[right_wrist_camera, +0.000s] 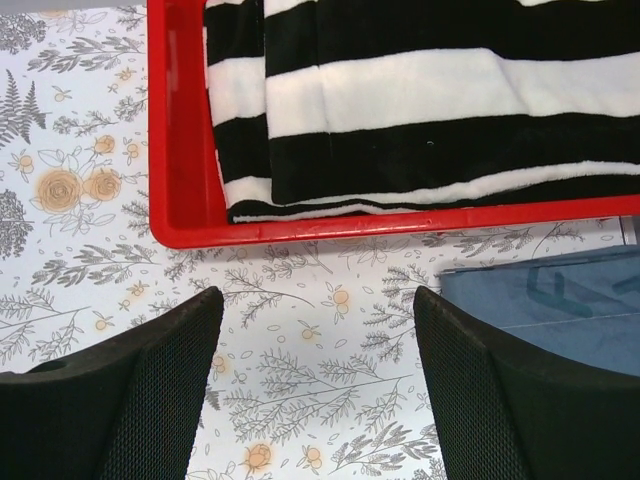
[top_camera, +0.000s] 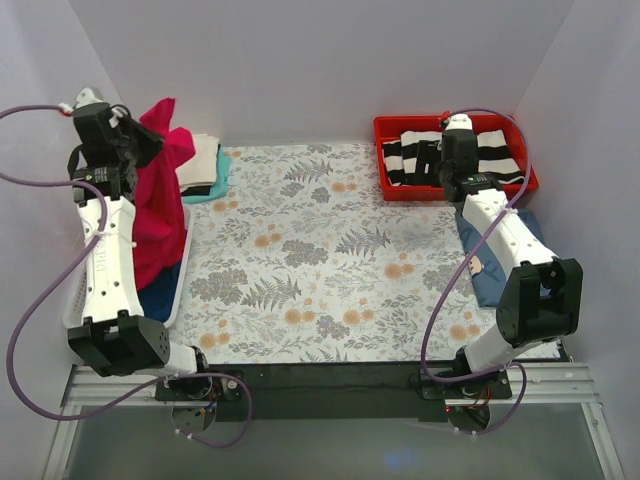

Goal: Fold and stack the t-shirts
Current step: Move the tshirt to the center of the board

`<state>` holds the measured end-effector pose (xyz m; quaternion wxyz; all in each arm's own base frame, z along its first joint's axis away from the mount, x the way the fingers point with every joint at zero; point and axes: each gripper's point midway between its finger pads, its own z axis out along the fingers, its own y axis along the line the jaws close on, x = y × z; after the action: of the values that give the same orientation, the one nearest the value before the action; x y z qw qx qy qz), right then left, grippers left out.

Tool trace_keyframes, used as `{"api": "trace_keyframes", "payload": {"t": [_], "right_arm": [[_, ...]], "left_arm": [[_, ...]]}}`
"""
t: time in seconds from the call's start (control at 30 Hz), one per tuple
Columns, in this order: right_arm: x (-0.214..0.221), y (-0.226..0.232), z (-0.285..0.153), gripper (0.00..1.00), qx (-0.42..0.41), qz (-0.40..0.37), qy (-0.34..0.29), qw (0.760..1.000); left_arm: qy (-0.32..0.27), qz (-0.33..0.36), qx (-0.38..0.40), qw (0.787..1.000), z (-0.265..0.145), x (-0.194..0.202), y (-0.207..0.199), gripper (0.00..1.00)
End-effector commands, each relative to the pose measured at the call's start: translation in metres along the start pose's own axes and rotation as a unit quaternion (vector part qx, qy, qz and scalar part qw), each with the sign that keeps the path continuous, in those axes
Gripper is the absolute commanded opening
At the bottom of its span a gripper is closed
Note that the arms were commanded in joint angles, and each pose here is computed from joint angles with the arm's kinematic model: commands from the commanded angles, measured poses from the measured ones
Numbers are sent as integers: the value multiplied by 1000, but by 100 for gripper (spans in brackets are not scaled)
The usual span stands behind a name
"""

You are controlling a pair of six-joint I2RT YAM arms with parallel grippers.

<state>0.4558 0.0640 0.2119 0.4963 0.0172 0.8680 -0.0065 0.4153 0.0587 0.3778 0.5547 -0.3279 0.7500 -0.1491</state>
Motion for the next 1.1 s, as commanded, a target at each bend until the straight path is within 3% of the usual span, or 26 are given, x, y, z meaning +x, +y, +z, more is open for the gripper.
{"api": "trace_keyframes", "payload": {"t": [0.0, 0.1, 0.27, 0.43, 0.6, 0.77, 0.9, 0.97, 1.0, 1.07], "right_arm": [[-21, 6, -13, 82, -12, 7, -29, 999], [-13, 5, -18, 82, -13, 8, -25, 1000], [0, 0, -31, 82, -7, 13, -22, 1000], [2, -5, -45, 82, -1, 17, -32, 999], [-5, -12, -62, 82, 10, 20, -49, 999], [-7, -25, -73, 83, 38, 22, -53, 998], [-7, -32, -74, 83, 60, 26, -51, 997], [-5, -34, -74, 84, 67, 24, -48, 996], [-5, -36, -73, 84, 69, 22, -47, 996], [-2, -35, -72, 84, 68, 20, -43, 997]], "left_arm": [[45, 79, 162, 983, -11, 29, -84, 0], [75, 106, 202, 971, -6, 58, -113, 0], [127, 158, 298, 933, -25, 123, -185, 0], [215, 188, 340, 896, -25, 216, -220, 0], [290, 203, 345, 869, -20, 300, -230, 0], [371, 230, 365, 822, -28, 389, -236, 0], [416, 246, 367, 795, -40, 436, -236, 0], [414, 271, 389, 777, -58, 451, -250, 0], [388, 298, 361, 794, -47, 457, -247, 0], [362, 342, 352, 793, -59, 467, -254, 0]]}}
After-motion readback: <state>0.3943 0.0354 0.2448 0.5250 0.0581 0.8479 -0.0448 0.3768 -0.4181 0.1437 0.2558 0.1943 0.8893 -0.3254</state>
